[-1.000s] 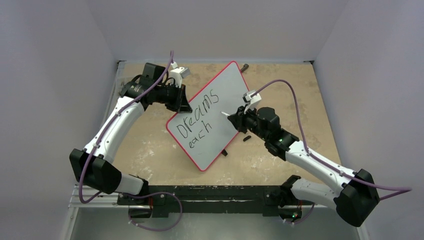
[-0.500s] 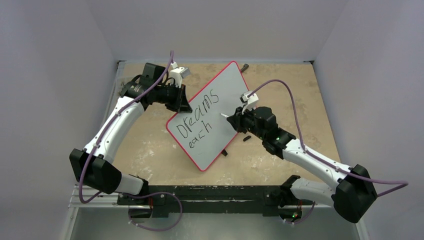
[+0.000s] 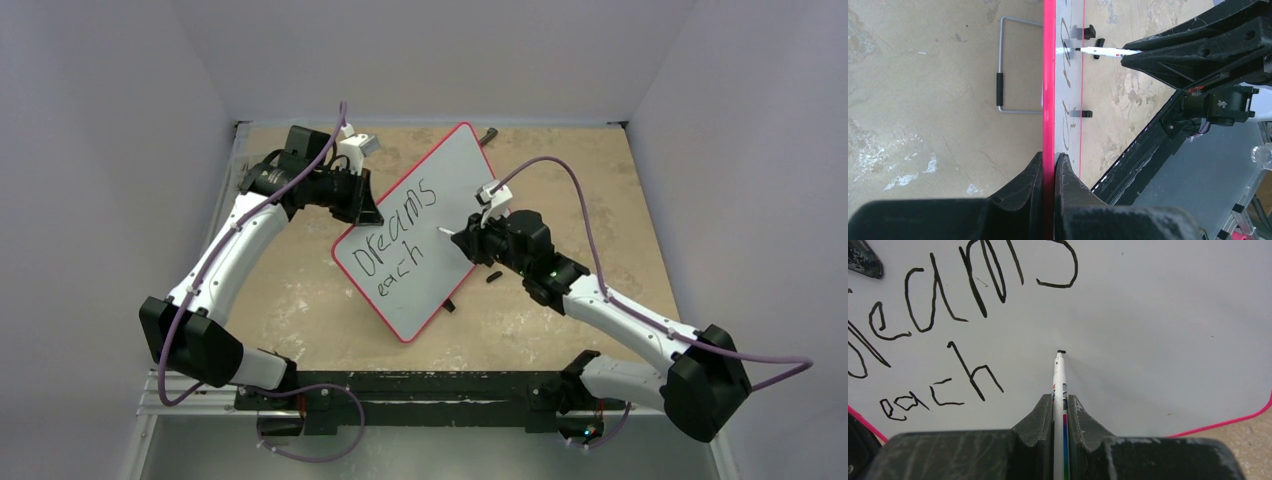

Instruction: Write a sentence on the whiteboard

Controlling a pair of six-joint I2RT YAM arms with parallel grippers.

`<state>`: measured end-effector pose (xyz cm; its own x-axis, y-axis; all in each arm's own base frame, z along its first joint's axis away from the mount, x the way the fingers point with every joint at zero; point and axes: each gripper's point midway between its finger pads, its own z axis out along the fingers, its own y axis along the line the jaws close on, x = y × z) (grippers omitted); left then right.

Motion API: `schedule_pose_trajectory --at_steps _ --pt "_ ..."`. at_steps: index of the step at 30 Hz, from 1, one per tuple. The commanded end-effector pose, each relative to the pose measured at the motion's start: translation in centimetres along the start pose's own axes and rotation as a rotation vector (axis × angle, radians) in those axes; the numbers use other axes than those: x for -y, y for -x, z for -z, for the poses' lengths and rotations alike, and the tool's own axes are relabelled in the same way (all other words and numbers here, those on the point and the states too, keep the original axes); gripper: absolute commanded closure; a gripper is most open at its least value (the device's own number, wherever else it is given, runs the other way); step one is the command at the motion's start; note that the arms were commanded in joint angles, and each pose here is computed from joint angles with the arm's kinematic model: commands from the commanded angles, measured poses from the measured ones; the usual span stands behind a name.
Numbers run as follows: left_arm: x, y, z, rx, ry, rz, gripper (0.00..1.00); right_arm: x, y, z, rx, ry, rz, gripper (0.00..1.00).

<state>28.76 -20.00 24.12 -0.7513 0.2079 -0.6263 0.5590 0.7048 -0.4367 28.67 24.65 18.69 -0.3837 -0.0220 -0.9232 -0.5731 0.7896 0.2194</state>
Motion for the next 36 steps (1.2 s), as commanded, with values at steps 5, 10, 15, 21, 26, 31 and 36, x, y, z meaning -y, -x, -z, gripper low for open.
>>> schedule_pose_trajectory --at_steps 5,10,15,21,26,31,36 --pt "-3.4 0.4 0.0 0.003 0.167 -0.080 1.00 -2.6 1.8 -0.2 0.039 0.135 0.034 1.00" --pt "-3.5 0.3 0.0 0.002 0.170 -0.080 1.00 -2.5 0.8 -0.1 0.011 0.138 0.029 1.00" --pt "-3.5 0.3 0.0 0.002 0.171 -0.079 1.00 -2.2 -0.8 0.2 -0.023 0.128 0.006 1.00" --pt "-3.5 0.3 0.0 0.003 0.172 -0.080 1.00 -1.2 -2.1 0.8 -0.043 0.079 -0.012 1.00" --pt "-3.5 0.3 0.0 0.002 0.170 -0.080 1.00 -0.3 -2.3 1.2 -0.041 0.026 -0.023 1.00" --pt "-3.4 0.3 0.0 0.004 0.167 -0.080 1.00 0.4 -0.8 0.9 -0.015 -0.025 -0.020 1.00" --pt "-3.3 0.3 0.0 0.001 0.163 -0.079 1.00 0.6 0.9 0.3 0.011 -0.052 -0.015 1.00"
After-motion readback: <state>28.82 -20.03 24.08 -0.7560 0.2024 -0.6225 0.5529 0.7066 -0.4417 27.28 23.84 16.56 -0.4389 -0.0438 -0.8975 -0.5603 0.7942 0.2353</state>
